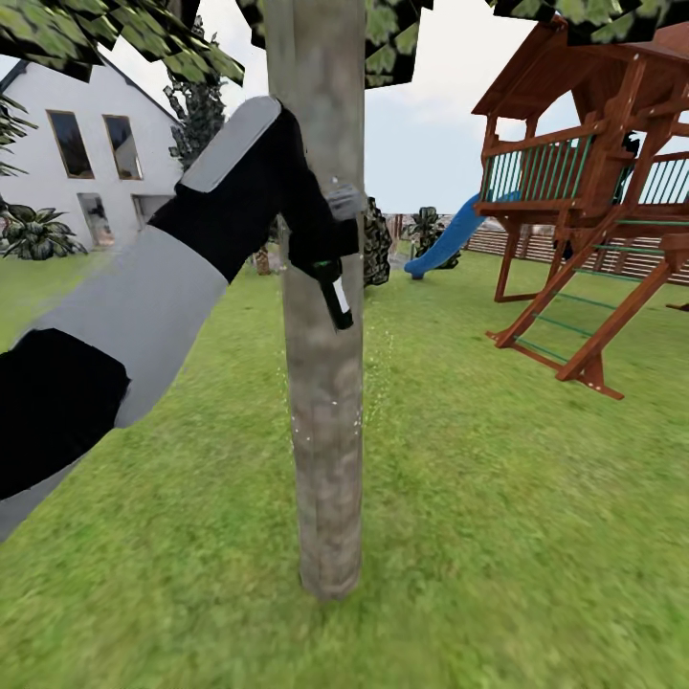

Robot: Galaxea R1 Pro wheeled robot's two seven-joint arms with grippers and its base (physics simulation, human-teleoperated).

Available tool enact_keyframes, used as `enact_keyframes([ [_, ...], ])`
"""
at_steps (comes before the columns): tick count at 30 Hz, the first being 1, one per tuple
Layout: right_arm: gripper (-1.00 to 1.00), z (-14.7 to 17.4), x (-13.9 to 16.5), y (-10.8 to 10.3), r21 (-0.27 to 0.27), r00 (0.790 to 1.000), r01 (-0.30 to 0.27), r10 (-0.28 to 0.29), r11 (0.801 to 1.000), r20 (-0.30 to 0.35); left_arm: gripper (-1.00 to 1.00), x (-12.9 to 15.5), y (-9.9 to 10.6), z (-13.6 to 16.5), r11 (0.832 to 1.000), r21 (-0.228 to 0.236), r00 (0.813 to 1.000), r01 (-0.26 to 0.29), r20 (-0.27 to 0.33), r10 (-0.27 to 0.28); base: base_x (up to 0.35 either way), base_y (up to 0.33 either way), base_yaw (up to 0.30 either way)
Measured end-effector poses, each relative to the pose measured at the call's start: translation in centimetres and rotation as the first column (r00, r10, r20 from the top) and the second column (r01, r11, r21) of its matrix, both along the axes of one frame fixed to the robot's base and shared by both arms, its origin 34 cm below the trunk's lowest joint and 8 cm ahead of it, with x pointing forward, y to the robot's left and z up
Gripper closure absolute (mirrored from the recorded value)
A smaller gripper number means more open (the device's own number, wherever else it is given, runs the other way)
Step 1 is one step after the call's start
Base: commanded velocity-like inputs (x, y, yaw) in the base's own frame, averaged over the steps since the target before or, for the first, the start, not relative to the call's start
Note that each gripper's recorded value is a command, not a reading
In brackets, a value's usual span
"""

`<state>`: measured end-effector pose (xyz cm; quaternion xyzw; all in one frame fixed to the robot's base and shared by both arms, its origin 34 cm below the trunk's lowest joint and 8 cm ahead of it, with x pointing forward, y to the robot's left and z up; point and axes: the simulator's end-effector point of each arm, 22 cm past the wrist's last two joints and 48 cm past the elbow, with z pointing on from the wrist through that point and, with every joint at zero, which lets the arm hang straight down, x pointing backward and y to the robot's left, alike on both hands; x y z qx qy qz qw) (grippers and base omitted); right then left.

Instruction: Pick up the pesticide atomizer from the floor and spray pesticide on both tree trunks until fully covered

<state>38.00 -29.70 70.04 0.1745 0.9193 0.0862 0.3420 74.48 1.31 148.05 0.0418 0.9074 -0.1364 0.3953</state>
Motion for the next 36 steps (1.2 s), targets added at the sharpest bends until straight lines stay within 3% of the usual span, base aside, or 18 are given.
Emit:
enact_keyframes([
  [8,1.0,0.0,0.0,0.0,0.0,1.0,0.002,-0.002,1.0,0.001,1.0,-0.5,-0.9,-12.5,0.992,0.116,0.993,0.048,-0.11,-0.036,0.0,0.0,0.0],
  [10,1.0,0.0,0.0,0.0,0.0,1.0,0.002,-0.002,1.0,0.001,1.0,-0.7,-0.9,-14.3,0.988,0.144,0.992,0.055,-0.124,-0.037,0.0,0.0,0.0],
  [17,1.0,0.0,0.0,-0.1,0.001,1.0,0.004,-0.004,1.0,0.001,1.0,-1.5,0.2,-22.7,0.98,0.192,0.974,0.047,-0.226,-0.002,0.0,0.0,0.0],
  [22,1.0,0.0,0.0,-0.1,0.002,1.0,0.005,-0.005,1.0,0.002,1.0,-2.7,0.5,-27.3,0.979,0.198,0.955,0.057,-0.296,0.004,0.0,0.0,0.0],
  [25,1.0,0.0,0.0,-0.1,0.002,1.0,0.004,-0.004,1.0,0.002,1.0,-3.2,1.2,-29.8,0.973,0.227,0.949,0.05,-0.315,0.024,0.0,0.0,0.0],
  [27,1.0,0.0,0.0,-0.1,0.001,1.0,0.004,-0.004,1.0,0.001,1.0,-4.5,2.4,-34.6,0.96,0.276,0.932,0.044,-0.357,0.06,0.0,0.0,0.0],
  [28,1.0,0.0,0.0,-0.1,0.001,1.0,0.004,-0.004,1.0,0.002,1.0,-4.8,2.6,-35.5,0.957,0.287,0.93,0.042,-0.362,0.068,0.0,0.0,0.0],
  [31,1.0,0.0,0.0,-0.1,0.002,1.0,0.006,-0.006,1.0,0.002,1.0,-6.7,2.7,-39.1,0.954,0.295,0.912,0.059,-0.404,0.069,0.0,0.0,0.0],
  [36,1.0,0.0,0.0,-0.1,0.002,1.0,0.007,-0.007,1.0,0.002,1.0,-9.0,2.9,-42.3,0.951,0.299,0.905,0.08,-0.422,0.057,0.0,0.0,0.0],
])
